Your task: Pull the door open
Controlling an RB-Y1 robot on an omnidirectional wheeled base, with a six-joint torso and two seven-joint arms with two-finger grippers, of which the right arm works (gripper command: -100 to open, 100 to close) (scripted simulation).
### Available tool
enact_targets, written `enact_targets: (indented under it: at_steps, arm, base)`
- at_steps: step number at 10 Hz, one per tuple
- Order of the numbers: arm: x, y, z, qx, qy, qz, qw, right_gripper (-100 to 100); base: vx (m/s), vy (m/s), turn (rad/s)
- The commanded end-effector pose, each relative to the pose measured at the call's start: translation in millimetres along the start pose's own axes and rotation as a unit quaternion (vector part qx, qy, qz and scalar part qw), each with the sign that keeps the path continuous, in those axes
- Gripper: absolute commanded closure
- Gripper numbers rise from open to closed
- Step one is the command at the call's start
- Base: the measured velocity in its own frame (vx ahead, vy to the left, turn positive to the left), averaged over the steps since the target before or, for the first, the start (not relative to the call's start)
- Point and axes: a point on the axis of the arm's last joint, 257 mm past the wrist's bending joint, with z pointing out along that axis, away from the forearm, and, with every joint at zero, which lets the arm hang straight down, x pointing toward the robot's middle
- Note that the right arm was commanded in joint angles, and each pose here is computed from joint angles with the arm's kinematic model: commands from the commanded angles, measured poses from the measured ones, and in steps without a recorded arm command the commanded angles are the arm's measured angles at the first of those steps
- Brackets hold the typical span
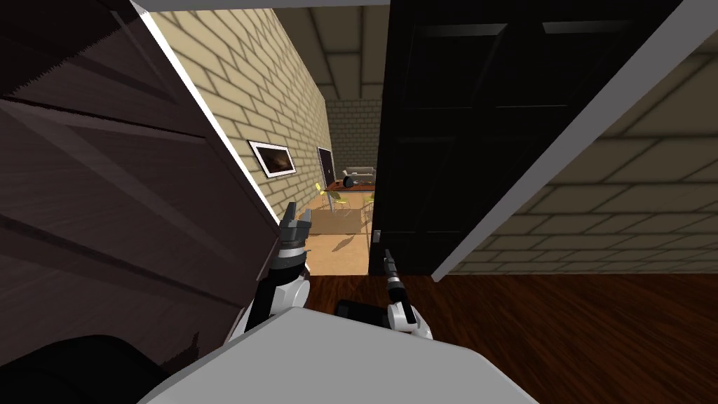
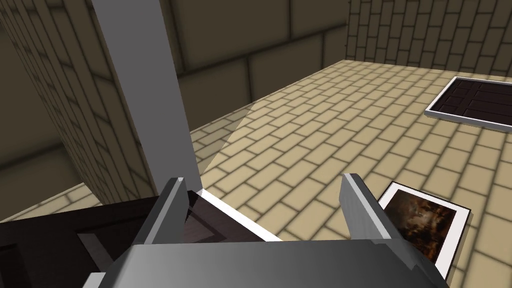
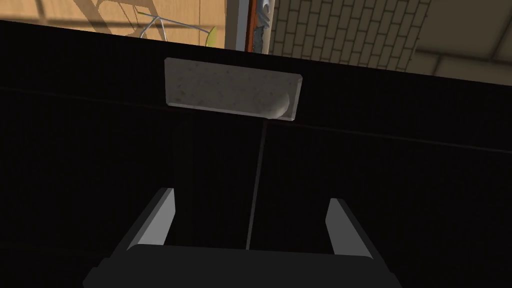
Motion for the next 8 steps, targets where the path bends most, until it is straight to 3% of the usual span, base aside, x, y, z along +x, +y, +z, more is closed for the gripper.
enact_targets:
  at_steps: [1, 2, 5, 6, 7, 8]
  arm:
    - [-9.0, -8.1, 0.1, 0.009, -0.006, -0.005, 0.9999, -100]
    - [-29.0, -16.2, -2.0, 0.020, -0.020, -0.011, 0.9995, -100]
    - [-66.6, -26.6, -5.3, 0.036, -0.054, -0.014, 0.9978, -100]
    - [-79.8, -27.8, -6.1, 0.038, -0.068, -0.012, 0.9969, -100]
    - [-79.8, -27.8, -6.1, 0.038, -0.068, -0.012, 0.9969, -100]
    - [-96.8, -27.1, -6.7, 0.038, -0.086, -0.008, 0.9955, -100]
  base:
    - [-0.035, -0.039, 0.067]
    - [-0.039, -0.030, 0.160]
    - [-0.034, -0.031, 0.202]
    - [-0.033, -0.024, 0.196]
    - [-0.019, -0.021, 0.064]
    - [-0.024, -0.017, 0.174]
